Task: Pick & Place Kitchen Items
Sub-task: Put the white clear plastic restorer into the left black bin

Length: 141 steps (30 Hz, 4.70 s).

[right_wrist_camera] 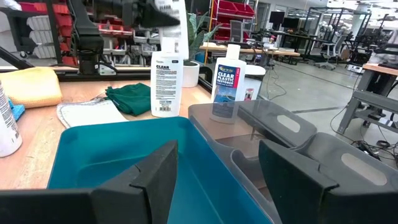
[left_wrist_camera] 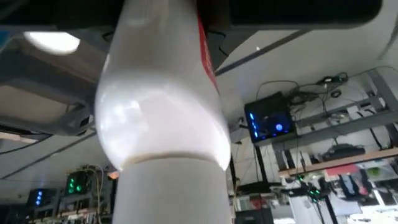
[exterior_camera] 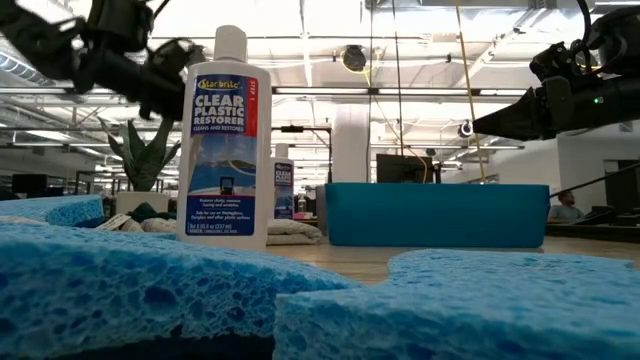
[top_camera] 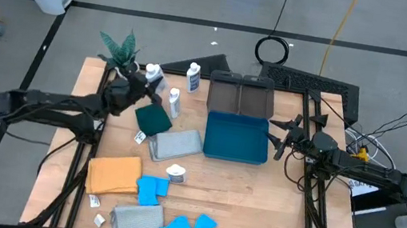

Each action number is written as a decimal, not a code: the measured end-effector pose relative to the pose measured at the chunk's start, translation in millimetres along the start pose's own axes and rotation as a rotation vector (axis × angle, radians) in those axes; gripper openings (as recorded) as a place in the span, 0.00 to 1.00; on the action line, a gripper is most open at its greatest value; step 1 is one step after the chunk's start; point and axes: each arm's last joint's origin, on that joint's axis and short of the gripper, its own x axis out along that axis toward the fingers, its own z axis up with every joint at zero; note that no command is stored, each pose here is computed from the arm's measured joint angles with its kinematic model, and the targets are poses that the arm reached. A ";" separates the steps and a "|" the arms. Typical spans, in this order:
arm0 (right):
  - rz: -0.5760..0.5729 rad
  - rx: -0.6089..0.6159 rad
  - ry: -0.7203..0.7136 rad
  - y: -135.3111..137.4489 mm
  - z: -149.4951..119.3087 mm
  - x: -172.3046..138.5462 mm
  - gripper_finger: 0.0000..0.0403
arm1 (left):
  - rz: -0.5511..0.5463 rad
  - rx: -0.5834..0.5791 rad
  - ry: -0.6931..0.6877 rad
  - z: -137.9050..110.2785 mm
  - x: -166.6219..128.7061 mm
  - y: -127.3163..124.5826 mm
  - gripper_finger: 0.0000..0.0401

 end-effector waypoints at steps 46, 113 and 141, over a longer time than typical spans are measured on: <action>-0.026 0.402 -0.250 -3.9 23.6 -2.2 0.53 | -0.963 0.164 0.182 38.1 76.0 -134.7 0.21; 0.099 -0.015 -0.143 -22.2 145.4 238.0 0.21 | -0.371 0.153 0.141 30.8 112.7 -109.1 0.50; -0.174 0.131 0.023 -114.1 47.6 273.3 0.21 | -0.351 0.157 0.145 30.2 115.1 -105.4 0.89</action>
